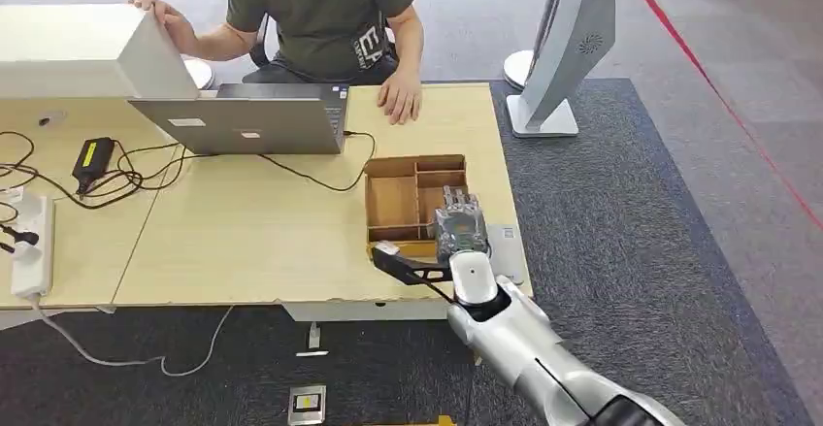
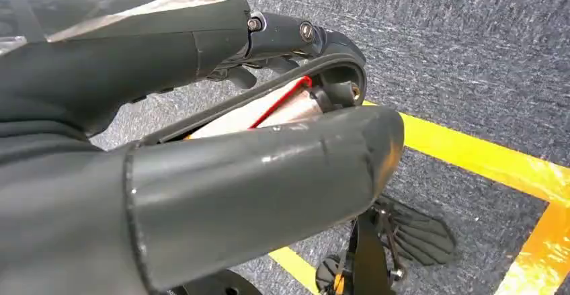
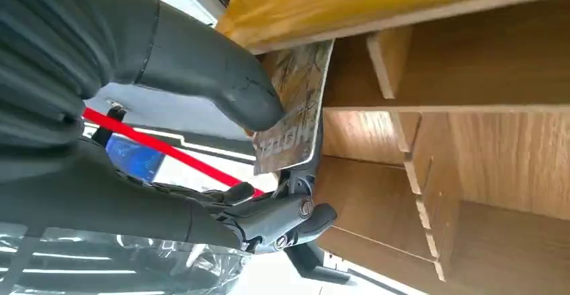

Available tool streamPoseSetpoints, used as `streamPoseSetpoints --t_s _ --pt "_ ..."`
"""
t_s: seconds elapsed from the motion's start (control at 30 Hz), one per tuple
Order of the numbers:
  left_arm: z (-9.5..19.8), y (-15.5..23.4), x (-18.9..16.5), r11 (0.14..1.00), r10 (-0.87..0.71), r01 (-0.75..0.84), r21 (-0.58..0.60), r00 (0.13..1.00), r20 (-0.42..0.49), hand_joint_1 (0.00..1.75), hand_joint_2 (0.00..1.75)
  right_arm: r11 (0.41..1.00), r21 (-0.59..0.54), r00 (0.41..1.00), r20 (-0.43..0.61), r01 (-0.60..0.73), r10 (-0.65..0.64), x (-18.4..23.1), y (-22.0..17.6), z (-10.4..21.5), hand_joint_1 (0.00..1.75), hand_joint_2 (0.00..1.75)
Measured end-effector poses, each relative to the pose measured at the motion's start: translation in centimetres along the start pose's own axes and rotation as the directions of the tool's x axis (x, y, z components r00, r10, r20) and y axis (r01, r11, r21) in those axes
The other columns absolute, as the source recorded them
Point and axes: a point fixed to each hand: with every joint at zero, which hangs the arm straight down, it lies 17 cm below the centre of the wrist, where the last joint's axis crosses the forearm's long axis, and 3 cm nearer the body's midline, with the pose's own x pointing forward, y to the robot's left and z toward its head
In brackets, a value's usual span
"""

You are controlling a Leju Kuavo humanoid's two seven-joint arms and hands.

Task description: Pass the card to the sensor for recognition and then transmit it.

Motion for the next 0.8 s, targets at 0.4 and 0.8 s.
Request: streamPoseSetpoints --t_s 0.4,0.8 --pt "0.00 0.00 0.00 1.000 0.000 0.000 0.000 1.000 0.000 0.00 0.00 1.000 -0.004 1.000 0.002 0.002 -0.002 0.07 -0.18 0.00 1.75 1.75" --pt "0.00 -0.02 0.00 1.000 -0.007 0.007 -0.001 1.000 0.001 0.00 0.00 1.000 -0.008 1.000 0.004 0.005 -0.005 0.12 -0.50 -0.03 1.75 1.75"
